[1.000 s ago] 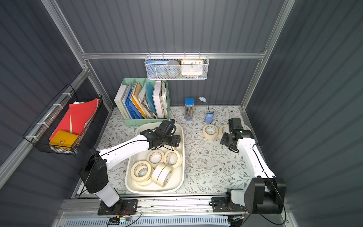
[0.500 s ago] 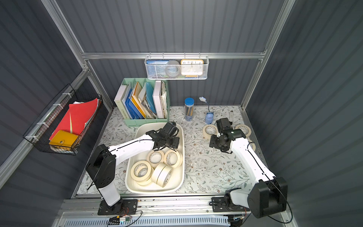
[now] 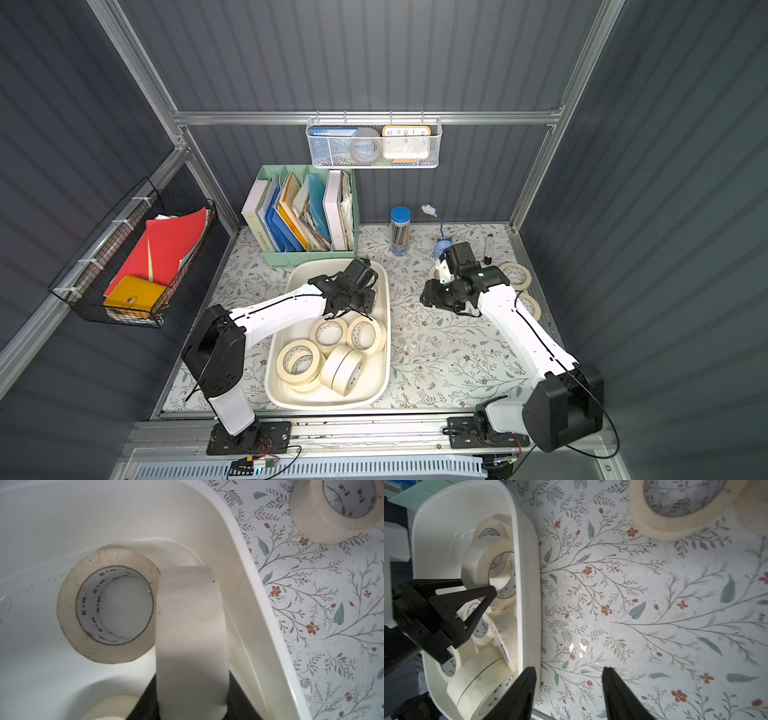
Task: Take out the art tape in the storage box
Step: Pick up the art tape from the storage box.
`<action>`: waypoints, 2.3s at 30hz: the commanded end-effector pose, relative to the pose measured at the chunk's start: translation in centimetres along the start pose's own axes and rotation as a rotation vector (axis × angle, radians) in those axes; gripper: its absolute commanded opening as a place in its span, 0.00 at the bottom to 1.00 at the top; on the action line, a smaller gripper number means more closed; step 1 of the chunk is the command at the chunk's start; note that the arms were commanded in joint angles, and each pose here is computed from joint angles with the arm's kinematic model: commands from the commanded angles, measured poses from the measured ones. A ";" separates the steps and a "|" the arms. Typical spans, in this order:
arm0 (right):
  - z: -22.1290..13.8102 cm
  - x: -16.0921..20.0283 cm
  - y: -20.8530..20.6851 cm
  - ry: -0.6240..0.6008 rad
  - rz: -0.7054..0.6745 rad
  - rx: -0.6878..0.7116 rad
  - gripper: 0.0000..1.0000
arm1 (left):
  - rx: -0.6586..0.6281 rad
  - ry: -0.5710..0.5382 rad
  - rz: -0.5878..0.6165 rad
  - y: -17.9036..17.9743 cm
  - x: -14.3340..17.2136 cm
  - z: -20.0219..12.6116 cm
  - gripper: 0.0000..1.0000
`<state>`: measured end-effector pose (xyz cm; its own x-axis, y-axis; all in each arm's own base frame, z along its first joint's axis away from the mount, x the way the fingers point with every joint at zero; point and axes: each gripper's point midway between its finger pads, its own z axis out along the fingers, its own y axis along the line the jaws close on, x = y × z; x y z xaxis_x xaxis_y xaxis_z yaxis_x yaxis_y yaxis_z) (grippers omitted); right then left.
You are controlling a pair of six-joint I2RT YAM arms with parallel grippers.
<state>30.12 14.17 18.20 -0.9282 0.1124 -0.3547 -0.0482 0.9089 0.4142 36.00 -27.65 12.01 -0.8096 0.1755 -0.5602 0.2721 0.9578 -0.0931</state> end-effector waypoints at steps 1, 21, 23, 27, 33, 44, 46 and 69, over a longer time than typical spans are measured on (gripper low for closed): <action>0.3 -1.2 3.0 -0.027 -0.033 -0.092 0.57 | -0.049 -0.148 -0.071 3.3 -3.9 -4.7 0.30; 4.3 -6.5 13.4 -0.072 -0.161 -0.257 0.56 | 0.677 -0.363 -0.252 1.7 -5.8 -12.8 0.24; 4.7 -6.9 13.6 -0.068 -0.163 -0.254 0.56 | 0.694 -0.368 -0.247 1.5 -5.9 -13.1 0.23; 5.8 -7.7 13.4 -0.068 -0.166 -0.221 0.56 | 0.719 -0.376 -0.241 1.1 -6.1 -13.7 0.23; 7.1 -7.8 13.6 -0.030 -0.174 -0.207 0.56 | 0.720 -0.369 -0.244 1.1 -6.1 -13.1 0.23; 7.6 -8.0 14.4 -0.041 -0.164 -0.258 0.10 | 0.742 -0.378 -0.248 0.9 -6.3 -13.3 0.23; 7.3 -7.9 14.5 -0.046 -0.172 -0.263 0.00 | 0.746 -0.379 -0.247 0.8 -6.3 -13.3 0.24; -3.2 -4.8 -1.1 -0.086 -0.097 0.298 0.00 | 0.056 -0.392 -0.242 11.2 -5.9 -14.2 1.00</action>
<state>35.76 16.64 22.44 -0.8685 0.0264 -0.4951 -0.1132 0.9617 0.2498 36.28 -18.42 28.93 -0.5634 -0.2222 -0.7957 0.3008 0.8419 -0.4481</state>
